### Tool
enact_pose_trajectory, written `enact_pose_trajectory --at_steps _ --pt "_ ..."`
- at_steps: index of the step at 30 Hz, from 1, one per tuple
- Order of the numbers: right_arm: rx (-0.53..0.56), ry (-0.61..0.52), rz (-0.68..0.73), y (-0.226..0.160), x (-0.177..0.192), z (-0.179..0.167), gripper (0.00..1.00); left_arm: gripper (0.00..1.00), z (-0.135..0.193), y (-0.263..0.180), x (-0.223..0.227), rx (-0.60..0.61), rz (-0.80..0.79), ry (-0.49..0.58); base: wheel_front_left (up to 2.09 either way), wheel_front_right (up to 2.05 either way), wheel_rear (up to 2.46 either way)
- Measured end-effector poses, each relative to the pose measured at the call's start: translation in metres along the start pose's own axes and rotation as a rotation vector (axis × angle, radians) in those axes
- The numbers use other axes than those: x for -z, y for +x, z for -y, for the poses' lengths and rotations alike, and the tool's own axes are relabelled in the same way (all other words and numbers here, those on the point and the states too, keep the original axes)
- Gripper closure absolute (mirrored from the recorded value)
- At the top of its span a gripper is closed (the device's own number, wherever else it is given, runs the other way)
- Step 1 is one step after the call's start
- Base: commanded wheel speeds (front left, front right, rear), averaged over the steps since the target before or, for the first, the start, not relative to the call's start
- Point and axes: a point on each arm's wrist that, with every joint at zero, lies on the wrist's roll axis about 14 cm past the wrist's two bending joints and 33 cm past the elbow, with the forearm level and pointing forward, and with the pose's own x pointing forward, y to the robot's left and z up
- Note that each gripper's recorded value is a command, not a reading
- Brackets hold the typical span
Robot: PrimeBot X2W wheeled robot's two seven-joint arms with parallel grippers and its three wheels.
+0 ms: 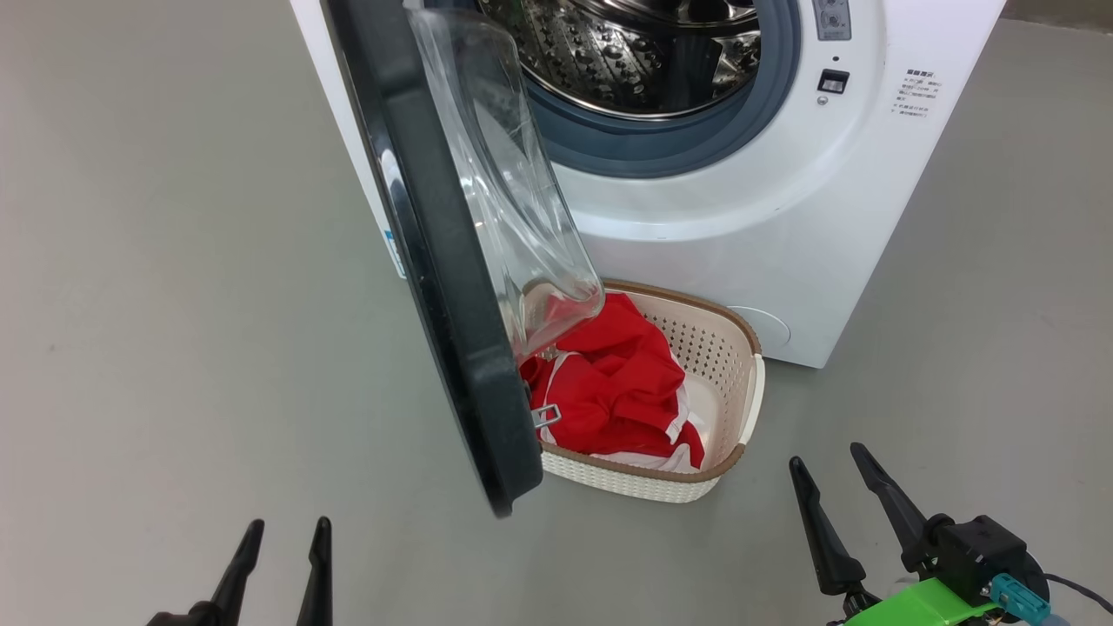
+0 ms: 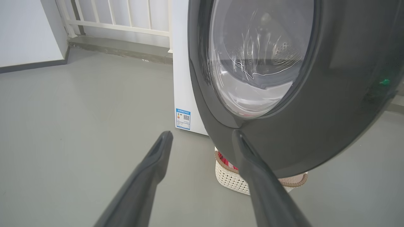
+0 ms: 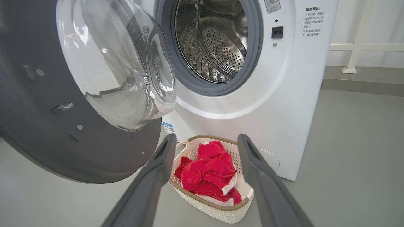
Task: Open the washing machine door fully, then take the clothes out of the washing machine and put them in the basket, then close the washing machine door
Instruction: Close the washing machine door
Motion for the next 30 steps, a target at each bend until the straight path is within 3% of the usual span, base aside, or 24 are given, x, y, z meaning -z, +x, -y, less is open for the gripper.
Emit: enact_pose_trajectory --at_steps 6,7,8,9,10,11,12,18,25,30 --pt "0.001 0.000 0.001 0.000 0.000 0.000 0.00 0.00 0.000 0.000 -0.002 0.000 0.007 0.000 0.00 0.00 0.00" --pt "0.001 0.000 0.001 0.000 0.000 0.000 0.00 0.06 0.000 0.001 -0.003 0.000 0.009 0.000 0.00 0.00 0.00" --pt "0.002 0.001 0.000 0.000 0.000 0.001 0.00 0.24 0.000 0.001 -0.003 0.001 0.011 0.000 0.00 0.00 0.00" --pt "0.004 0.001 0.000 0.000 0.000 0.001 0.00 0.51 0.001 0.001 -0.005 0.002 0.015 -0.002 0.00 0.00 0.00" --pt "0.005 0.001 0.001 0.000 0.000 0.001 0.00 0.60 0.001 0.002 -0.007 0.002 0.022 -0.009 0.00 0.00 0.00" --pt "0.006 0.002 0.001 0.000 0.000 0.002 0.00 0.89 0.001 0.003 -0.008 0.001 0.028 -0.023 0.00 0.00 0.00" --pt "0.007 0.002 0.001 0.000 0.000 0.002 0.00 1.00 0.002 0.003 -0.010 -0.001 0.035 -0.042 0.00 0.00 0.00" --pt "0.014 0.005 -0.002 0.000 0.001 0.004 0.00 1.00 0.000 0.016 -0.039 -0.022 0.137 -0.233 0.00 0.00 0.00" --pt "0.031 0.010 -0.002 -0.001 0.002 0.010 0.00 1.00 -0.013 0.038 -0.071 -0.065 0.274 -0.830 0.00 0.00 0.00" --pt "0.050 0.010 0.013 0.000 -0.002 0.016 0.00 1.00 -0.005 0.054 -0.088 0.043 0.228 -1.182 0.00 0.00 0.00"
